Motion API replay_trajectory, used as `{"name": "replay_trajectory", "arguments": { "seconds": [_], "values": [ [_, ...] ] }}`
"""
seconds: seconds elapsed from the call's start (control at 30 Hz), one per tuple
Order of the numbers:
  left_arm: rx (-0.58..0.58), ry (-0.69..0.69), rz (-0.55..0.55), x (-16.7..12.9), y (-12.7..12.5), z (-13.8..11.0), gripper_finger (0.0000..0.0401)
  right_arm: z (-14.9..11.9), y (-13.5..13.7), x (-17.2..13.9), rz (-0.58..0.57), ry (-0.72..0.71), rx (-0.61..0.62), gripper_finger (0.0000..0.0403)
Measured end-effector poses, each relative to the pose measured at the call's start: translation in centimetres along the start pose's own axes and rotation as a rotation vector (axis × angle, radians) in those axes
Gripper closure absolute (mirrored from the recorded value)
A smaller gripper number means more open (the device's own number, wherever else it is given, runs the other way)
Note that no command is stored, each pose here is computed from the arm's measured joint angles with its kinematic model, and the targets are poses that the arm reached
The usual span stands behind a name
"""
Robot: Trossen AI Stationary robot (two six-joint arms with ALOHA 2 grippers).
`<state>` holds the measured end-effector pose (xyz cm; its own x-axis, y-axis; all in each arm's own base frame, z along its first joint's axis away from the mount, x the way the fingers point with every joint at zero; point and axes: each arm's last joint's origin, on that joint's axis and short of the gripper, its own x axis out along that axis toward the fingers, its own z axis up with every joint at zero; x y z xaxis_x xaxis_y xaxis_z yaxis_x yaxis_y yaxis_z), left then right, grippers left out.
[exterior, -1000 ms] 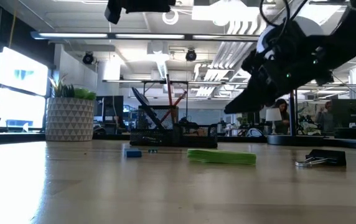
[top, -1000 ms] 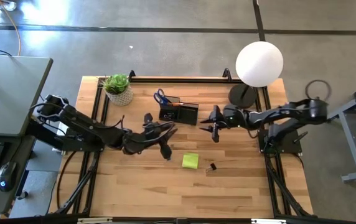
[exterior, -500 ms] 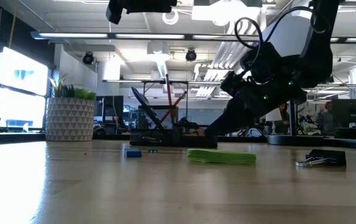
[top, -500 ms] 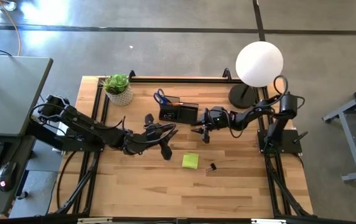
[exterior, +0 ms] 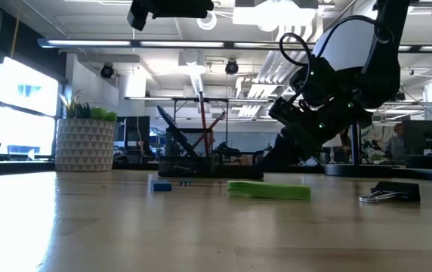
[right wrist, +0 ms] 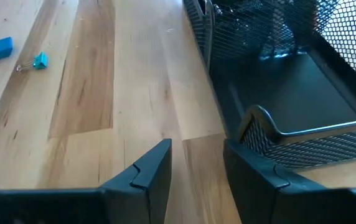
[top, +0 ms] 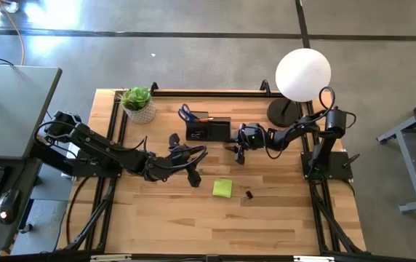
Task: Pick and place office supplies into organizer
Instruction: Put the blue binder clip into the black desk organizer
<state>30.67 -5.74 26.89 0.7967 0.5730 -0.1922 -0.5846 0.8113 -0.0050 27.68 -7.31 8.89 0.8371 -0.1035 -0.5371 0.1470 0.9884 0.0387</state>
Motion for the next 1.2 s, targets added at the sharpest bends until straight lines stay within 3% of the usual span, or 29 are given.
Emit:
{"name": "replay_trajectory", "arguments": {
  "seconds": [0.23,0.4,0.53,0.73,0.87,0.97,1.07,1.2],
  "values": [
    [0.019,0.022,-0.018,0.0,0.0,-0.2,0.0316,0.3,0.7,-0.1,0.14,-0.015,0.035,0.0263],
    [0.029,0.08,-0.113,0.0,-0.2,-0.7,0.0316,1.4,1.9,-1.0,0.269,-0.032,0.056,0.0263],
    [-0.071,0.153,-0.13,-0.1,-0.1,-1.4,0.0316,3.1,3.2,-2.7,0.314,-0.078,-0.004,0.0263],
    [-0.195,0.328,-0.007,0.9,-0.4,-5.3,0.0316,5.7,5.0,-6.5,0.362,-0.155,-0.151,0.0263],
    [-0.15,0.408,0.035,2.1,-1.1,-8.3,0.0316,5.9,5.8,-8.7,0.428,-0.124,-0.256,0.0263],
    [-0.085,0.471,0.038,2.6,-1.3,-10.2,0.0316,5.6,6.2,-9.6,0.454,-0.073,-0.266,0.0263],
    [-0.03,0.51,0.038,3.0,-1.5,-11.4,0.0316,5.2,6.9,-9.9,0.478,-0.032,-0.271,0.0263],
    [-0.076,0.528,0.053,3.8,-1.1,-11.7,0.0316,5.1,7.9,-9.9,0.509,-0.029,-0.295,0.0263]
  ]
}}
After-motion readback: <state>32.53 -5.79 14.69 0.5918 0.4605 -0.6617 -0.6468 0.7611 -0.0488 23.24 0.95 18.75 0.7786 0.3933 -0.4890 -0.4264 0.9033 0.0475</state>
